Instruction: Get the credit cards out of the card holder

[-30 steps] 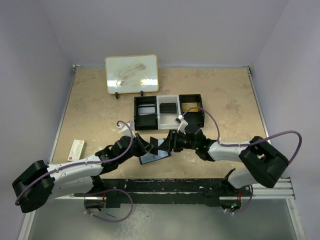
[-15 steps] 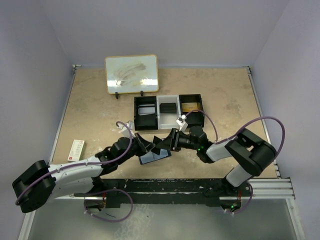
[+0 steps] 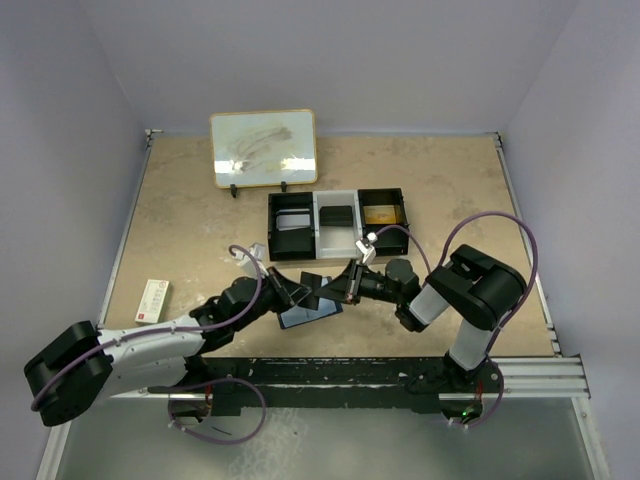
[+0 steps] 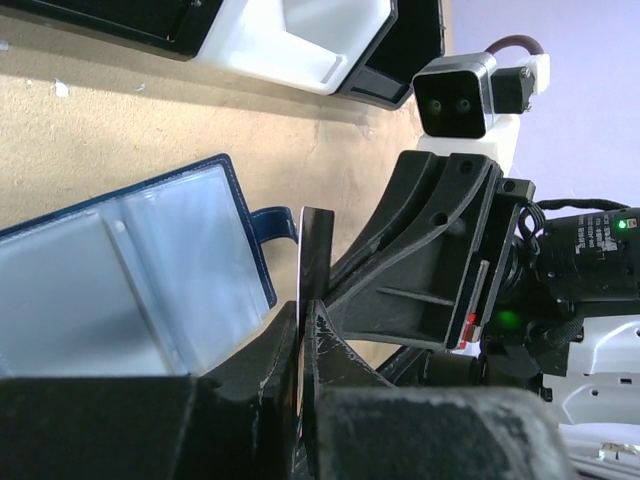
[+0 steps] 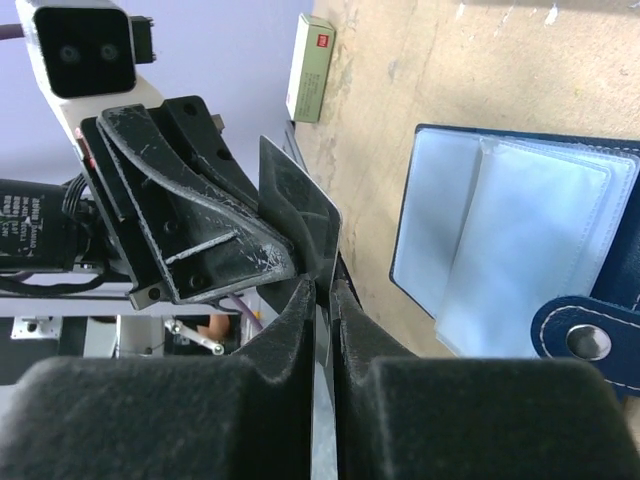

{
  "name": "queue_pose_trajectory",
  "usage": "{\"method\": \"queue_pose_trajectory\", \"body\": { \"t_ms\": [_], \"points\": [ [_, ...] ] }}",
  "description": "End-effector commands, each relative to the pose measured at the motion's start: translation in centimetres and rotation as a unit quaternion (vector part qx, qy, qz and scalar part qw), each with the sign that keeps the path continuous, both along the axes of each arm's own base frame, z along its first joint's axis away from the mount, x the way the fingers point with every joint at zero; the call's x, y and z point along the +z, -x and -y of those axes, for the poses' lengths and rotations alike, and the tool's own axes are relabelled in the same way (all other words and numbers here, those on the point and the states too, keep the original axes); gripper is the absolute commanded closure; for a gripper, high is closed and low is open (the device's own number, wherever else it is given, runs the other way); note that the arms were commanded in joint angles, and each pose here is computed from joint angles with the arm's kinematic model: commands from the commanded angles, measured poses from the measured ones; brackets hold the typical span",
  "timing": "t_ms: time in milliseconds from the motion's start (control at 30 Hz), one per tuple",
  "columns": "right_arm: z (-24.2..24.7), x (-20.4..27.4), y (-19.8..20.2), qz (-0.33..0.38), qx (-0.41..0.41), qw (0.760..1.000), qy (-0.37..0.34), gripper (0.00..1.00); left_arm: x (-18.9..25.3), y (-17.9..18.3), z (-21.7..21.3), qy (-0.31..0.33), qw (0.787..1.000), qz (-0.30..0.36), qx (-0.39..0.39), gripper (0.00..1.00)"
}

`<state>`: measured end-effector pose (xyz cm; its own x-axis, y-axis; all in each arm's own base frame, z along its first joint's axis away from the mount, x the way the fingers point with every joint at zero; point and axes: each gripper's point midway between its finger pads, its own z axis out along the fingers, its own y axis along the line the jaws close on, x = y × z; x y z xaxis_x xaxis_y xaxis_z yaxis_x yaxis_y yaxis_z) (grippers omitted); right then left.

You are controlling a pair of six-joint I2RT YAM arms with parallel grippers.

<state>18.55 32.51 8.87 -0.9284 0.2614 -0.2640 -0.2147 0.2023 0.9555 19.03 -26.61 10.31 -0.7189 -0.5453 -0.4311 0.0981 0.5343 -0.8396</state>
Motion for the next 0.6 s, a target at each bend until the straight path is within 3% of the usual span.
{"method": "queue_pose_trajectory", "body": {
  "t_ms": [0, 133, 400, 500, 567],
  "points": [
    [0.1, 2.6, 0.0, 0.035, 0.004, 0.998, -0.045, 0.97, 2.0, -0.2, 0.4, 0.038, 0.999, 0.019, 0.0, 1.0],
    [0.7, 2.3, -0.1, 0.031, -0.005, 0.999, -0.042, 1.0, 1.9, -0.2, 0.0, 0.025, 0.999, 0.02, 0.005, 1.0],
    [1.5, 2.1, 0.2, 0.027, -0.014, 0.999, -0.044, 1.0, 1.5, -0.2, -1.4, -0.008, 1.0, 0.016, 0.022, 0.82],
    [1.5, 2.1, 0.1, 0.028, -0.014, 0.999, -0.043, 1.0, 1.3, -0.1, -1.6, -0.015, 1.0, 0.015, 0.022, 0.82],
    [1.4, 2.2, 0.0, 0.033, -0.013, 0.999, -0.038, 1.0, 1.5, -0.1, -1.6, -0.016, 0.999, 0.019, 0.02, 0.88]
  ]
}}
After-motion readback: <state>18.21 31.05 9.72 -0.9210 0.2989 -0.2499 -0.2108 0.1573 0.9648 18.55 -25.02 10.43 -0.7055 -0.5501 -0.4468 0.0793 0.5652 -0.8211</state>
